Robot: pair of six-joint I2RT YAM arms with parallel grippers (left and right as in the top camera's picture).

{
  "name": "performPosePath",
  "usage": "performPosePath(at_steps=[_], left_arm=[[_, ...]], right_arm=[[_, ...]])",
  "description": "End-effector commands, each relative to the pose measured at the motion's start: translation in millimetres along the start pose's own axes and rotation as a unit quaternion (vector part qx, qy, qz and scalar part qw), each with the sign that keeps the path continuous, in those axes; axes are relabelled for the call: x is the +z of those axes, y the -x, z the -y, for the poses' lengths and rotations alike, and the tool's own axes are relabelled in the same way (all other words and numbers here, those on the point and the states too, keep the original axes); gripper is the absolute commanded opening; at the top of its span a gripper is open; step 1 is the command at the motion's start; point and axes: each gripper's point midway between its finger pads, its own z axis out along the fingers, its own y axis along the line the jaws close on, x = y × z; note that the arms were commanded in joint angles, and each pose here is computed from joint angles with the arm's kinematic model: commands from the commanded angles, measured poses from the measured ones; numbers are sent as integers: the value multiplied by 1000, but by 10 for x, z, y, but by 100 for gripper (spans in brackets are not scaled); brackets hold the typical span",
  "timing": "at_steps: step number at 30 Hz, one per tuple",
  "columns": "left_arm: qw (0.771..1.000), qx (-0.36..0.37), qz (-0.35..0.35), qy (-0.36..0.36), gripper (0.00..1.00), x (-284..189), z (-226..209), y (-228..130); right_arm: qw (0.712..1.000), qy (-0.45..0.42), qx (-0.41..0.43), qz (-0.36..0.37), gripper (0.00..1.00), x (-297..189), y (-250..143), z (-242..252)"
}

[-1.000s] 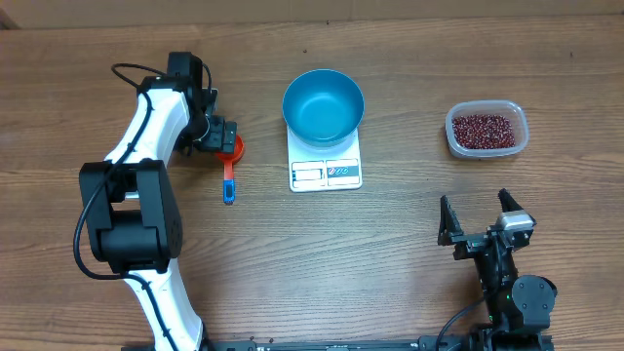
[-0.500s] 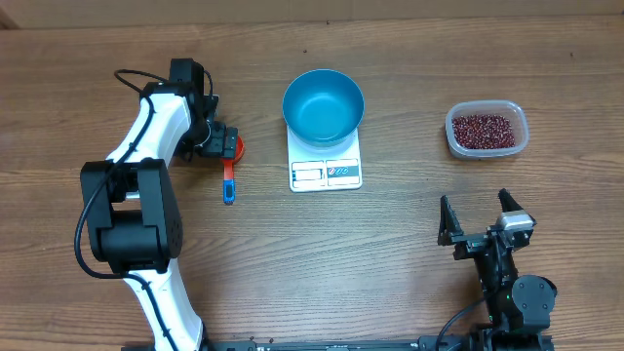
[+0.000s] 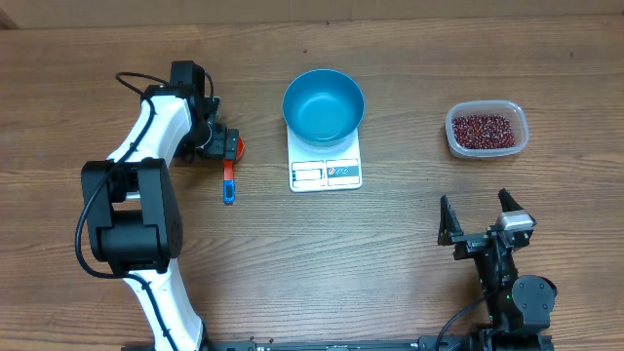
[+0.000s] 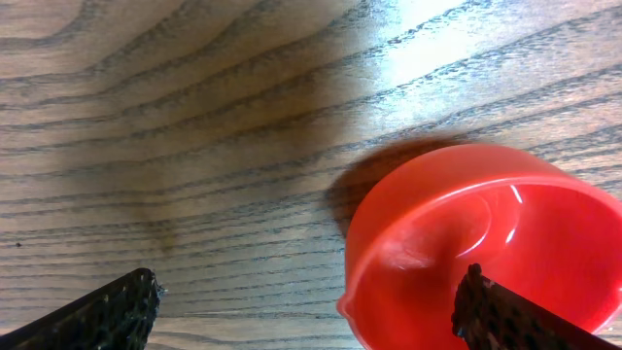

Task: Scoop item into bowl and weigh 150g on scale
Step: 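Lower the left gripper and close it on the red scoop's rim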

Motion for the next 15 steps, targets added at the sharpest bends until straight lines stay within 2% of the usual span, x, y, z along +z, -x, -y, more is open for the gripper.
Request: performPosePath(at_steps=[1,7,15], left_arm=[[1000,0,-12,-7,97,77,28,-63],[1000,-1,-12,-7,82,77,27,-63],[1000,-1,-10,-7,52,78,28,-52]], right_arm=[[1000,-1,3,2,100,1,-18,-1],[1000,-1,3,2,100,1,-18,-1],[1000,-1,3,2,100,1,-18,-1]])
